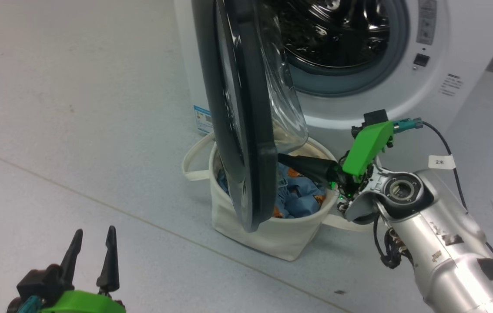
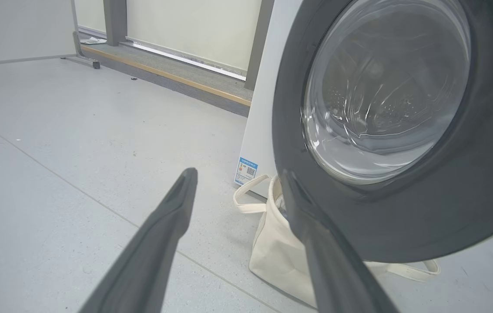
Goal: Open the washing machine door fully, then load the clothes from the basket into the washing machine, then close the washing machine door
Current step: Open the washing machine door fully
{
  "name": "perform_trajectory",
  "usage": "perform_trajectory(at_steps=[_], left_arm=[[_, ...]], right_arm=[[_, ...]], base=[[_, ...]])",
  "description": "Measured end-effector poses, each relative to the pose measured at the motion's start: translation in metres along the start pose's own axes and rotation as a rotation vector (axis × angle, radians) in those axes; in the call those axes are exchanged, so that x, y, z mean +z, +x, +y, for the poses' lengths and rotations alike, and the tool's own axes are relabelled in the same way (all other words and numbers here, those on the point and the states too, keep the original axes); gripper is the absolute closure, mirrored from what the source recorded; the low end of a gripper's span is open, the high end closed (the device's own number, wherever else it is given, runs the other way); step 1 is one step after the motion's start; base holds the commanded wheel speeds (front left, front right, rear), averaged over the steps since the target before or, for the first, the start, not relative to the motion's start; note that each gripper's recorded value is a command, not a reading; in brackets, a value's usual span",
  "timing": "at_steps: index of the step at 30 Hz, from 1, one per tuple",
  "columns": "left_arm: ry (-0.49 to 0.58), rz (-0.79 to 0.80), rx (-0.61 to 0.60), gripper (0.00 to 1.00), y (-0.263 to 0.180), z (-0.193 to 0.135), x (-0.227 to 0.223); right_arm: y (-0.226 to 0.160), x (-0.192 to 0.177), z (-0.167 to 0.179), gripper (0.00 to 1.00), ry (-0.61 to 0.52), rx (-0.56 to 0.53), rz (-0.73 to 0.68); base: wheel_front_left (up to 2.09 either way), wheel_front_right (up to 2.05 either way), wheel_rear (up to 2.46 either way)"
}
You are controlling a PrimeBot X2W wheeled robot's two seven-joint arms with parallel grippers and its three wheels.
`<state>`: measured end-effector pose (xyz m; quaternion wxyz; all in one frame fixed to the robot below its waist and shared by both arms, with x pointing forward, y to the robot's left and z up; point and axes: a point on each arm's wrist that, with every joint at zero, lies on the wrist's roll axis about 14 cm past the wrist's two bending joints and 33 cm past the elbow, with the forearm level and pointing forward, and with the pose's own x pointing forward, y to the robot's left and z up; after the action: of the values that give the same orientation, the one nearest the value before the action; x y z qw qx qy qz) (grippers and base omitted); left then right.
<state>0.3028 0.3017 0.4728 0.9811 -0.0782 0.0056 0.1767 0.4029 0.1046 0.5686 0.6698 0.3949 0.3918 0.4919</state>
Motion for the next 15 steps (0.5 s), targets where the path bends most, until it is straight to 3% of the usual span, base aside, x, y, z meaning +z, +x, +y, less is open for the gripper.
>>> perform_trajectory(at_steps=[15], left_arm=[[-0.009, -0.048, 0.171, 0.00, -0.031, 0.058, 0.017]], right_arm=[[0.059, -0.033, 0.038, 1.00, -0.033, 0.113, 0.086]], base=[[0.00, 0.00, 0.00]])
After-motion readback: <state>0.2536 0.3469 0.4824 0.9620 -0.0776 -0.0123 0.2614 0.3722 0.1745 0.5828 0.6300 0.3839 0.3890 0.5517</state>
